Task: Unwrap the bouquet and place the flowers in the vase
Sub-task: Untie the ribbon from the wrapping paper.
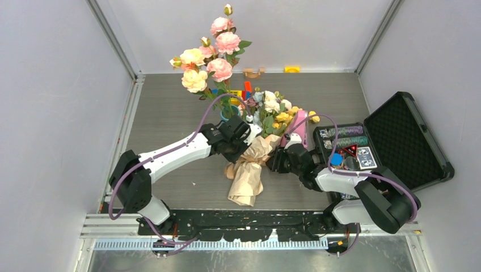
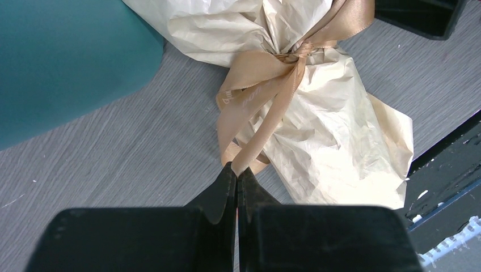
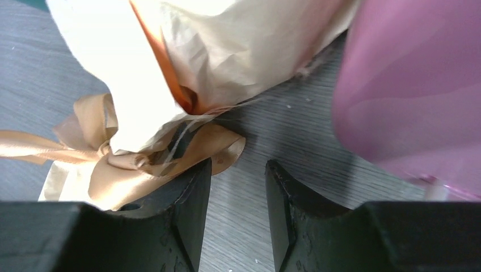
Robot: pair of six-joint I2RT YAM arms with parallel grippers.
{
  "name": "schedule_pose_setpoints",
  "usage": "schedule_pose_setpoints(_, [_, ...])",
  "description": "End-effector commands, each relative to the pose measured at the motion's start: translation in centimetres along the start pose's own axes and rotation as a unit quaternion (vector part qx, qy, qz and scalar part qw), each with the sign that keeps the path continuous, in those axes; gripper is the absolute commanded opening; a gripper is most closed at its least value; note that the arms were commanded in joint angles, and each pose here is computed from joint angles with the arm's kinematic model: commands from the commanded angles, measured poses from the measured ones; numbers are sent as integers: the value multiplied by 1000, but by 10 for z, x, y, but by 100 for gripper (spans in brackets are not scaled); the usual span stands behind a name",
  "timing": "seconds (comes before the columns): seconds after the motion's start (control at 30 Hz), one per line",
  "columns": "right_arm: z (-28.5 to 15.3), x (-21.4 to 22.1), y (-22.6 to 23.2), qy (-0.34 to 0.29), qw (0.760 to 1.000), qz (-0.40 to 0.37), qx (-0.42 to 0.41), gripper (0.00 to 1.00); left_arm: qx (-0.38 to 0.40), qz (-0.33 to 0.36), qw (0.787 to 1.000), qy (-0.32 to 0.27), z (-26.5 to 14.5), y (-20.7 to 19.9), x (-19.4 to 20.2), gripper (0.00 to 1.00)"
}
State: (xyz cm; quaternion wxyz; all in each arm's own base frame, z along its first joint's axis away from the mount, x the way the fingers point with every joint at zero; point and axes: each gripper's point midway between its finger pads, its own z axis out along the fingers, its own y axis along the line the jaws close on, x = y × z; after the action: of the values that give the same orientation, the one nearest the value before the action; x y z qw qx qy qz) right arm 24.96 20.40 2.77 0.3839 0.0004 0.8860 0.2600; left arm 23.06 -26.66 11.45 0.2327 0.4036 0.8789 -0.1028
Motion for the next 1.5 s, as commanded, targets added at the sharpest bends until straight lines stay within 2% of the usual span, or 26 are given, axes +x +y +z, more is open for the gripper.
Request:
schedule_pose_setpoints(0.0, [5,-10,22,-6,998,-16,-53,46,0,-3,1000,-11,-3,1,-10,0])
schedule_pose_setpoints(0.4, [13,-27,25,-38,997,-42,-49,46,14,-4,1000,-5,0,-4,-9,0])
schedule_pose_setpoints(0.53, [14,-26,25,-37,997,-49,-48,42,15,-4,1000,-4,1,-4,-9,0])
schedule_pose_setpoints(0.67, [14,-26,29,-39,996,-54,-51,33,16,-4,1000,-3,1,-5,-8,0])
schedule_pose_setpoints(0.73, [14,-26,30,-39,996,-57,-53,25,16,-5,1000,-3,2,-5,-9,0])
schedule_pose_setpoints(0.83, [14,-26,32,-37,996,-60,-55,8,15,-4,1000,-1,2,-4,-8,0])
schedule_pose_setpoints(0.93, [9,-28,38,-38,995,-63,-61,0,10,-5,1000,1,3,-3,-7,0])
schedule_pose_setpoints(1.03, [-1,-27,46,-29,994,-70,-74,0,7,-6,1000,1,2,-2,-7,0])
schedule_pose_setpoints(1.27, [-23,-4,67,34,990,-65,-124,0,7,-6,1000,2,2,-2,-8,0])
schedule_pose_setpoints(1.37, [-37,-5,78,28,988,-60,-136,0,7,-6,1000,1,1,-2,-8,0])
schedule_pose_setpoints(1.47, [-48,-16,76,13,992,-56,-111,3,7,-5,1000,-1,0,-2,-8,0])
